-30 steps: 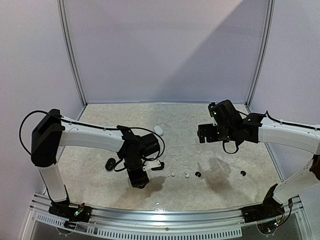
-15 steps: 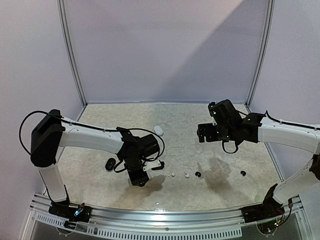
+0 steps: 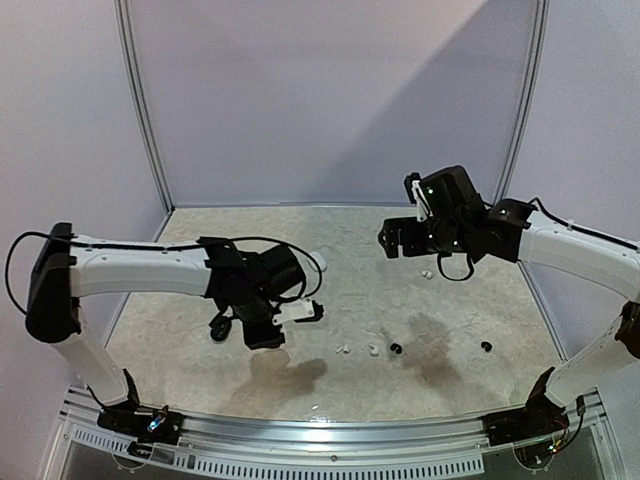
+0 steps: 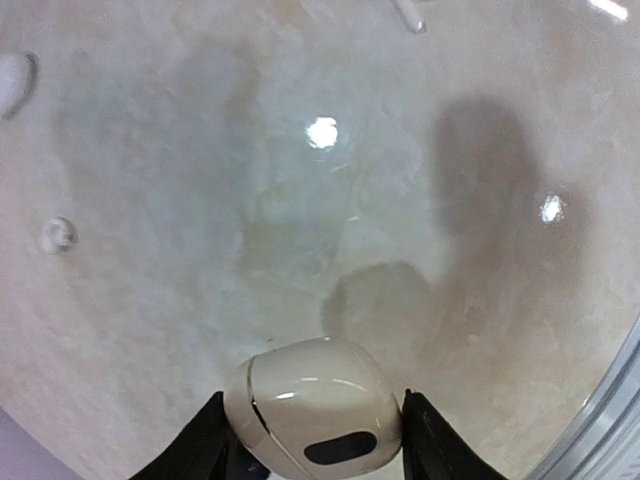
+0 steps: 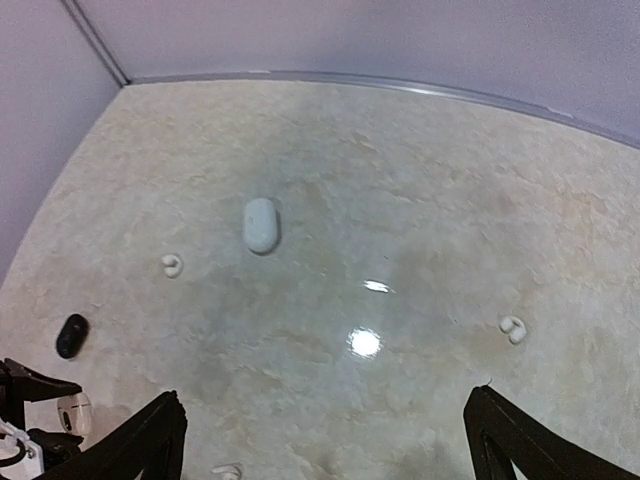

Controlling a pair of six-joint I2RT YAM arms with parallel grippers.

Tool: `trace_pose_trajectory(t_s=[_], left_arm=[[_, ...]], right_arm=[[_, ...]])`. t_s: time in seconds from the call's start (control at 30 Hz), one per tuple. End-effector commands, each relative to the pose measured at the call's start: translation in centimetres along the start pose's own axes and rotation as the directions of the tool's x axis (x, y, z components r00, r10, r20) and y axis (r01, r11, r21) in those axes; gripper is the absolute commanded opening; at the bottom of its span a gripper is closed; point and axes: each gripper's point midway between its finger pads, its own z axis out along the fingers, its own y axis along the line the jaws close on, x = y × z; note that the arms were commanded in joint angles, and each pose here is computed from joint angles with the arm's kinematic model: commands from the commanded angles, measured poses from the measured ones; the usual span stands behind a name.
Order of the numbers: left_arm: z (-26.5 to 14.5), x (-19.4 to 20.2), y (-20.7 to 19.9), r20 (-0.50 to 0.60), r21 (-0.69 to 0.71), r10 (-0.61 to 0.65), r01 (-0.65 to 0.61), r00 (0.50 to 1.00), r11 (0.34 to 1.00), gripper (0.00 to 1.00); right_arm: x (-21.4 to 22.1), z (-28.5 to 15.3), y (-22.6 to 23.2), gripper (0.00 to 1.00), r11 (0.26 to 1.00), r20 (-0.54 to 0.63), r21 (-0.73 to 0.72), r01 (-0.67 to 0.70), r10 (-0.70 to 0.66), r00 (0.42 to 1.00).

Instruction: Insert the wireless bluetooth earbuds into the charging case

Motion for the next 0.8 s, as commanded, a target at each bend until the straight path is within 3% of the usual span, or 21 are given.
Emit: trace_pose_trajectory(t_s=[0.0, 0.1, 0.2, 0.27, 0.53, 0.77], left_arm=[[-8.0, -1.1, 2.7, 0.129, -0.188, 0.272, -0.246, 0.954, 0.951, 0.06], [-12.7, -1.6, 3.7, 0.218, -0.357, 0.472, -0.38, 0.855, 0.853, 0.08], [-16.3, -2.6, 4.4, 0.237, -0.552, 0.645, -0.446, 0.727, 0.705, 0.09], [-17.8, -3.1, 5.0, 0.225, -0.636, 0.687, -0.43, 0.691, 0.641, 0.09], [-19.9, -4.3, 7.2, 0.202, -0.736, 0.663, -0.335, 0.721, 0.588, 0.07], [-20.0, -4.6, 7.0, 0.223, -0.736, 0.667, -0.326, 0.711, 0.594, 0.07]], right_arm=[[-2.1, -1.8, 6.1, 0.99, 0.955, -0.014, -0.283, 0.088, -0.096, 0.995], [-3.6, -3.7, 10.8, 0.94, 0.861, -0.028, -0.502, 0.081, -0.11, 0.994], [-3.6, -4.3, 13.5, 0.86, 0.818, -0.057, -0.572, 0.058, -0.11, 0.992], [-3.2, -4.7, 15.3, 0.84, 0.795, -0.047, -0.602, 0.074, -0.128, 0.991], [-1.6, -8.2, 23.2, 0.77, 0.594, -0.01, -0.8, 0.088, -0.159, 0.987], [-0.4, -5.3, 24.8, 0.66, 0.61, -0.087, -0.792, 0.033, -0.166, 0.982]])
